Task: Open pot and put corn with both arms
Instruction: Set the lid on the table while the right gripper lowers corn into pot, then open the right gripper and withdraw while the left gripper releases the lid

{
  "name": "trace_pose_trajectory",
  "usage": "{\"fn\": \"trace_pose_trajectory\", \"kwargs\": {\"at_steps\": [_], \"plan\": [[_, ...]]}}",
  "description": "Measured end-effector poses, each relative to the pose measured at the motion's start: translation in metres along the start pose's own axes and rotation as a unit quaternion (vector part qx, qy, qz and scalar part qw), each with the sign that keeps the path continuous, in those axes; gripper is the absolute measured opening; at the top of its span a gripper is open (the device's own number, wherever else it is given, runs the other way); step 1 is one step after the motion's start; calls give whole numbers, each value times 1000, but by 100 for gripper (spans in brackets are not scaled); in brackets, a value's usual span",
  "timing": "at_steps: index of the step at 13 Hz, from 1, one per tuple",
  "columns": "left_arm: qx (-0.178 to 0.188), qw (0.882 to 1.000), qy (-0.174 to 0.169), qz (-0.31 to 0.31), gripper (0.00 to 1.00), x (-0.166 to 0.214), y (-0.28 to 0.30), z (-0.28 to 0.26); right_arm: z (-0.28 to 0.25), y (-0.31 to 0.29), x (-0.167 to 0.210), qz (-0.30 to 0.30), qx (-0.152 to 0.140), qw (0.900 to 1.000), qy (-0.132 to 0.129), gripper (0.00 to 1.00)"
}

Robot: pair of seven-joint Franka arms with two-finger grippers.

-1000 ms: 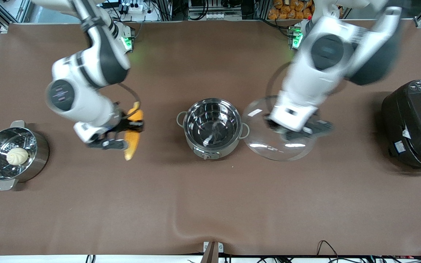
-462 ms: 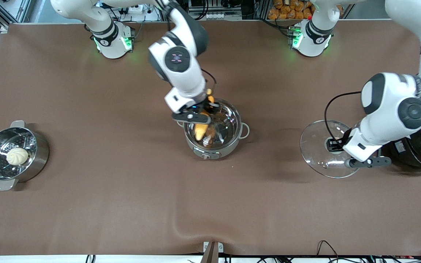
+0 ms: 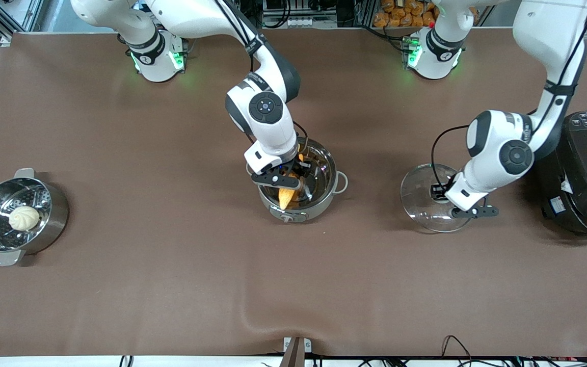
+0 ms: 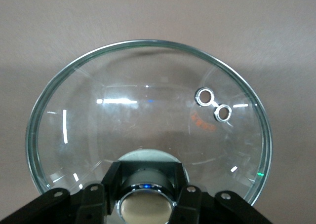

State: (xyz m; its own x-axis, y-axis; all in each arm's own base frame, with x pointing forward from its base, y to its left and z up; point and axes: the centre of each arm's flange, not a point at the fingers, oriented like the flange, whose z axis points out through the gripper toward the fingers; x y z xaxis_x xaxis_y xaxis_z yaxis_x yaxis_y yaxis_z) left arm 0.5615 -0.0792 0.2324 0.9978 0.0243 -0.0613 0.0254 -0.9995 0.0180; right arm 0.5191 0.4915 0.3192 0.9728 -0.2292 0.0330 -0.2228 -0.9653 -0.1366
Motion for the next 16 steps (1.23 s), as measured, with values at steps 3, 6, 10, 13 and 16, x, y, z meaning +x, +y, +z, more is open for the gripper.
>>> {"fn": "trace_pose_trajectory", "kwargs": {"at_steps": [3, 6, 10, 13, 16], "plan": [[-1, 1000, -9, -1, 48, -4, -2, 17, -51, 13, 33, 21, -19, 999, -16, 84], [-1, 1000, -8, -2, 53, -3, -2, 16, -106, 30, 47, 32, -46, 998, -33, 100], [-1, 1000, 20, -14, 91, 18, -8, -29, -193, 111, 105, 20, -64, 998, -18, 100], [6, 999, 45, -29, 100, 37, -22, -119, -244, 187, 150, 6, -77, 997, 1, 100], [15, 998, 61, -30, 100, 36, -21, -219, -288, 238, 158, 2, -103, 995, 3, 100]]}}
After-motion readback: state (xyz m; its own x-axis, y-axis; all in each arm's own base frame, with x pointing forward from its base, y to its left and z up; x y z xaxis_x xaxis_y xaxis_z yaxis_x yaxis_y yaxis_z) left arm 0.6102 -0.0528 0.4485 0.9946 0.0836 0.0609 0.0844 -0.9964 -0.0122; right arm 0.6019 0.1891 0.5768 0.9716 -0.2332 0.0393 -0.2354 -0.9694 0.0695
